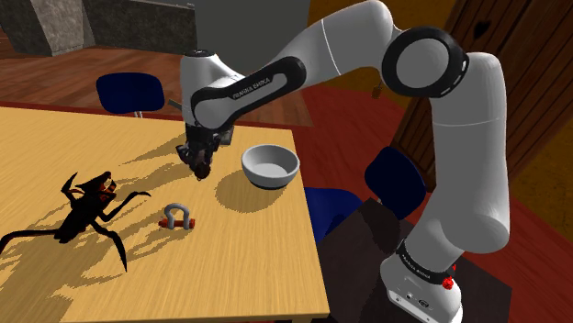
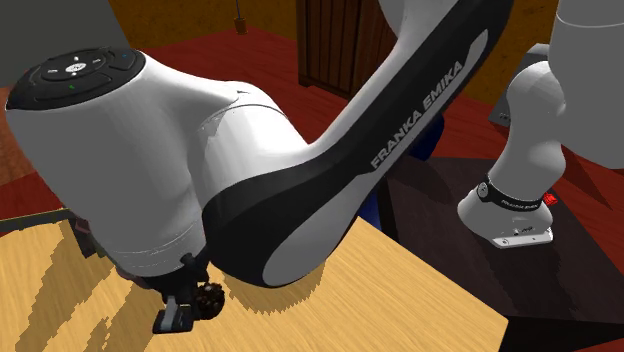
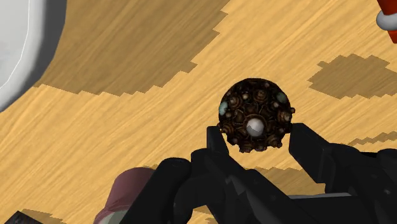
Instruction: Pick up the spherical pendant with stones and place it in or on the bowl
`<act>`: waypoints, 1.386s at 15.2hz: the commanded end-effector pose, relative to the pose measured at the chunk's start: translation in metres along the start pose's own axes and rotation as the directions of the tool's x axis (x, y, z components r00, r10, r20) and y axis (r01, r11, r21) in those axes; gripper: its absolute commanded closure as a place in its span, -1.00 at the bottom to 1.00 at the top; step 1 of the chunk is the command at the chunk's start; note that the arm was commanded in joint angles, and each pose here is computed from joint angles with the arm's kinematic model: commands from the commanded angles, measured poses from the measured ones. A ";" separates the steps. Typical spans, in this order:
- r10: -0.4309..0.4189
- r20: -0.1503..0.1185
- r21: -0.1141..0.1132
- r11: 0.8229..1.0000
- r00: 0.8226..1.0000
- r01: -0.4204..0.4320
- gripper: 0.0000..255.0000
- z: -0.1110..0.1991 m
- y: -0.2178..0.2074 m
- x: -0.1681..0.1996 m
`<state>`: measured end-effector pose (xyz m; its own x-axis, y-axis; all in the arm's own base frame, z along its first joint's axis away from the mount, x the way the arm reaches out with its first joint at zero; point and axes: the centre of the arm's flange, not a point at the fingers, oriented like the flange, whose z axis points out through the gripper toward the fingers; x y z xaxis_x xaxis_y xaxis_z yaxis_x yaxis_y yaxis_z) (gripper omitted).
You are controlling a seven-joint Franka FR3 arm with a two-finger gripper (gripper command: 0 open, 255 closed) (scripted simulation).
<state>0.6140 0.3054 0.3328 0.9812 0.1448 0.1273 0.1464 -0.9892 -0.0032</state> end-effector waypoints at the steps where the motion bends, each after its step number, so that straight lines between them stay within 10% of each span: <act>1: 0.000 0.000 0.000 1.000 1.000 0.000 1.00 -0.011 0.000 0.001; 10: 0.000 0.000 0.000 1.000 1.000 0.000 1.00 -0.053 0.000 0.006; 21: 0.000 0.000 0.000 1.000 1.000 0.000 1.00 -0.059 0.136 -0.044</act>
<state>0.5894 0.1733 0.3862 0.9815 0.1437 0.1268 0.1453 -0.9894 -0.0030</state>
